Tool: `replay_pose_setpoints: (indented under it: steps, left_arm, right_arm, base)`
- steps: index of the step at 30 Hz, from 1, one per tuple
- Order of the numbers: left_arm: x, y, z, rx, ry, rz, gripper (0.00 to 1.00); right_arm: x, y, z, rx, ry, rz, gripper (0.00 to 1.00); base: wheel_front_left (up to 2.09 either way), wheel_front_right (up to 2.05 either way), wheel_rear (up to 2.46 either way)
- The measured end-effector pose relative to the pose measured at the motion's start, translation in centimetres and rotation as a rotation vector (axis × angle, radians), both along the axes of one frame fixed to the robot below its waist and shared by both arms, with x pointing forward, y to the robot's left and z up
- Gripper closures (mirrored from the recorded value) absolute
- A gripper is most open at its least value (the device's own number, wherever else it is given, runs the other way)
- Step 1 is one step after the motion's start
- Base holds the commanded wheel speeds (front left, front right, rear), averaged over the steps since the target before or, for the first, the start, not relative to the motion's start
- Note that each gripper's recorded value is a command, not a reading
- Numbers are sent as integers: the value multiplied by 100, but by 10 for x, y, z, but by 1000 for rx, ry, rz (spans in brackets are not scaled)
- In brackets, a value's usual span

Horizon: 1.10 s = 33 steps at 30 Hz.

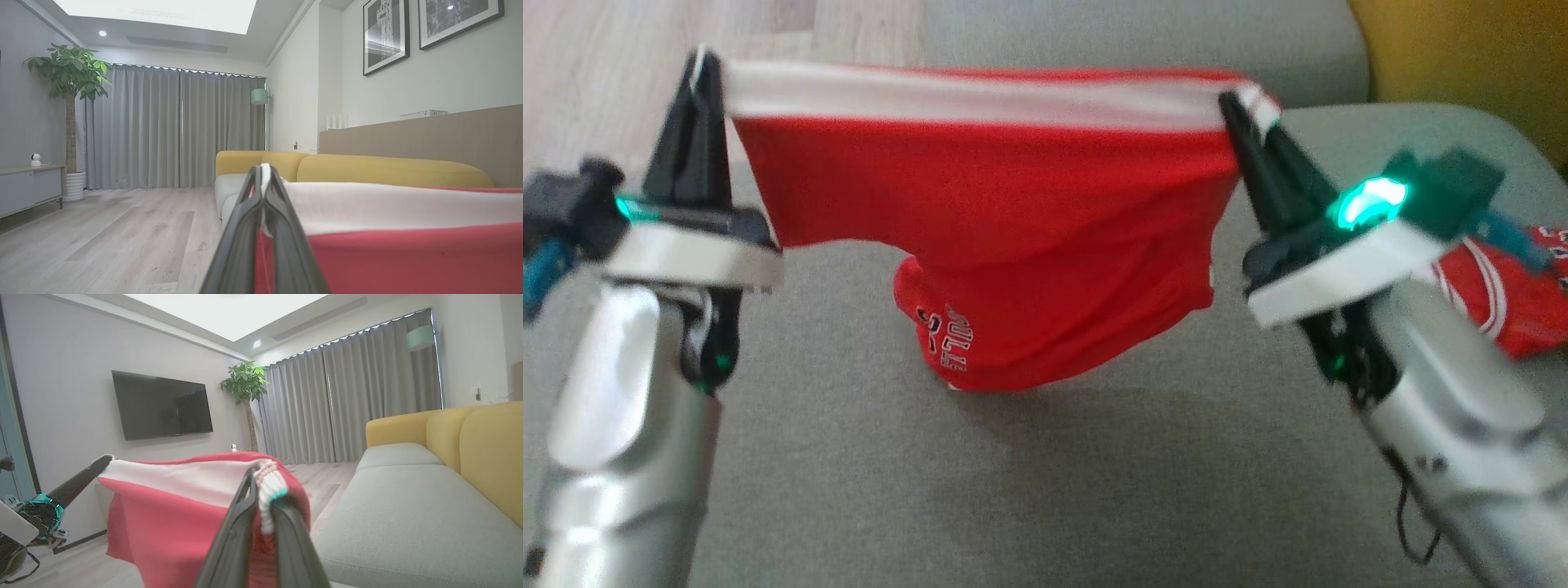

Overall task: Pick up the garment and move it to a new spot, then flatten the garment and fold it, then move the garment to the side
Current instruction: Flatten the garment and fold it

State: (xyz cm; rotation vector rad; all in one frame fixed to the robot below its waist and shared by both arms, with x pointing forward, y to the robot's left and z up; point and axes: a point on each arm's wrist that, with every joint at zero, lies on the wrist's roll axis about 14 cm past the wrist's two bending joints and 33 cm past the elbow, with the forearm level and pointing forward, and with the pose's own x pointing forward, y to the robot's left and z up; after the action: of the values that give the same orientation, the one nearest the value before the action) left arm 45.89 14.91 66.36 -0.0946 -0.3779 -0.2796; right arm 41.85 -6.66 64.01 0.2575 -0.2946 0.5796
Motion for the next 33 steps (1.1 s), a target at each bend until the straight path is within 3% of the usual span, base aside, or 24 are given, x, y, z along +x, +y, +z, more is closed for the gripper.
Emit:
replay_pose_setpoints:
  steps: [7,11,15,18,20,23,26,30,33]
  left_arm:
    - [42,-1,12,73,14,31,100]
    - [86,9,40,114,-85,127,100]
    - [106,10,79,116,-200,168,100]
    - [102,18,104,73,-267,197,100]
    - [97,23,102,67,-267,201,100]
    - [91,32,55,44,-158,210,100]
    - [72,35,-31,4,46,211,100]
    - [19,37,-146,-71,335,237,100]
    - [-28,41,-202,-105,486,267,100]
  right_arm:
    - [49,9,21,-119,-36,12,100]
    - [106,10,47,-251,-144,-49,100]
    - [144,0,78,-295,-236,-134,100]
    - [151,4,103,-273,-313,-156,100]
    - [151,12,99,-270,-317,-144,100]
    - [145,22,57,-287,-235,-108,100]
    - [128,22,-22,-305,-52,-72,100]
    - [79,22,-118,-307,191,-18,100]
    - [36,22,-164,-289,329,15,100]
  base:
    - [0,0,0]
    - [0,0,0]
    - [0,0,0]
    - [0,0,0]
    - [0,0,0]
    - [0,0,0]
    - [0,0,0]
    - [0,0,0]
    - [0,0,0]
